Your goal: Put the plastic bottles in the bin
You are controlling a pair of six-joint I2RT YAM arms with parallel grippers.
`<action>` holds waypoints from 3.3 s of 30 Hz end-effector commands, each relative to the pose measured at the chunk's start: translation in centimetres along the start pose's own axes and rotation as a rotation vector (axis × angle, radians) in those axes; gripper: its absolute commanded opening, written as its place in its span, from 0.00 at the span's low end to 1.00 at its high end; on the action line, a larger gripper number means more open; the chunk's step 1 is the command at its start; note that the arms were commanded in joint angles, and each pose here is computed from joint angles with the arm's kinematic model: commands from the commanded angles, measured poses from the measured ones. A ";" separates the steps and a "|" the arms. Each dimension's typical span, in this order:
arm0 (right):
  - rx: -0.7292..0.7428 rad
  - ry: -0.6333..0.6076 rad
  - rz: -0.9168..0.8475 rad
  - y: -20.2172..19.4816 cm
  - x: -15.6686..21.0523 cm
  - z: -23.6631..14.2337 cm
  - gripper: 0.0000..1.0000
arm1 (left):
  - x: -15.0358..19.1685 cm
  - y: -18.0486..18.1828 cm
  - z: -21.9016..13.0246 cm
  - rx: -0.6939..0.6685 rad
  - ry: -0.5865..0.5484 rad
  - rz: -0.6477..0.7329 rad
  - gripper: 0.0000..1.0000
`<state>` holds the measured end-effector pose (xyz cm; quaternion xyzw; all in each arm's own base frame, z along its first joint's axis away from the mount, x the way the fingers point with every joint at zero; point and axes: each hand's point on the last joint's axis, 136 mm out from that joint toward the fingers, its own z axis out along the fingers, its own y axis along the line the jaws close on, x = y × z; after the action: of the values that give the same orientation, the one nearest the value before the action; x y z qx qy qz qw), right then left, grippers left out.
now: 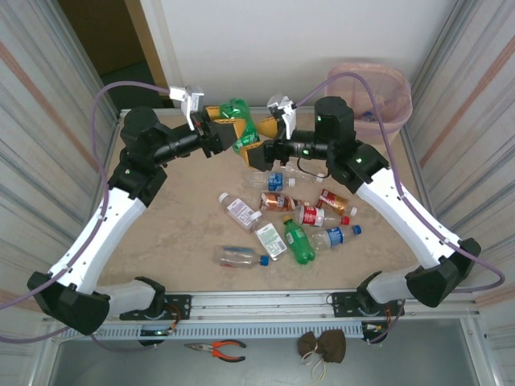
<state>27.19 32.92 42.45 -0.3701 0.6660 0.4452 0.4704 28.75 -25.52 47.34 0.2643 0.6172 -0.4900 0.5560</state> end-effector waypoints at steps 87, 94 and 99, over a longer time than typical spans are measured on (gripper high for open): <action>1.024 0.281 0.503 -36.5 6.5 -22.8 0.50 | 1.6 1.7 -2.4 -0.177 0.003 0.025 0.81; 1.006 0.415 0.596 -37.3 10.8 -22.2 0.50 | 2.2 2.7 -2.1 -0.181 0.013 -0.002 0.81; 1.031 0.496 0.651 -38.7 14.0 -22.3 0.52 | 2.7 3.3 -2.0 -0.188 0.021 -0.014 0.81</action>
<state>52.43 -1.40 24.94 0.0337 0.9489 0.1070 0.2949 29.91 -23.24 43.50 0.2145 0.6726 -0.4275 0.5646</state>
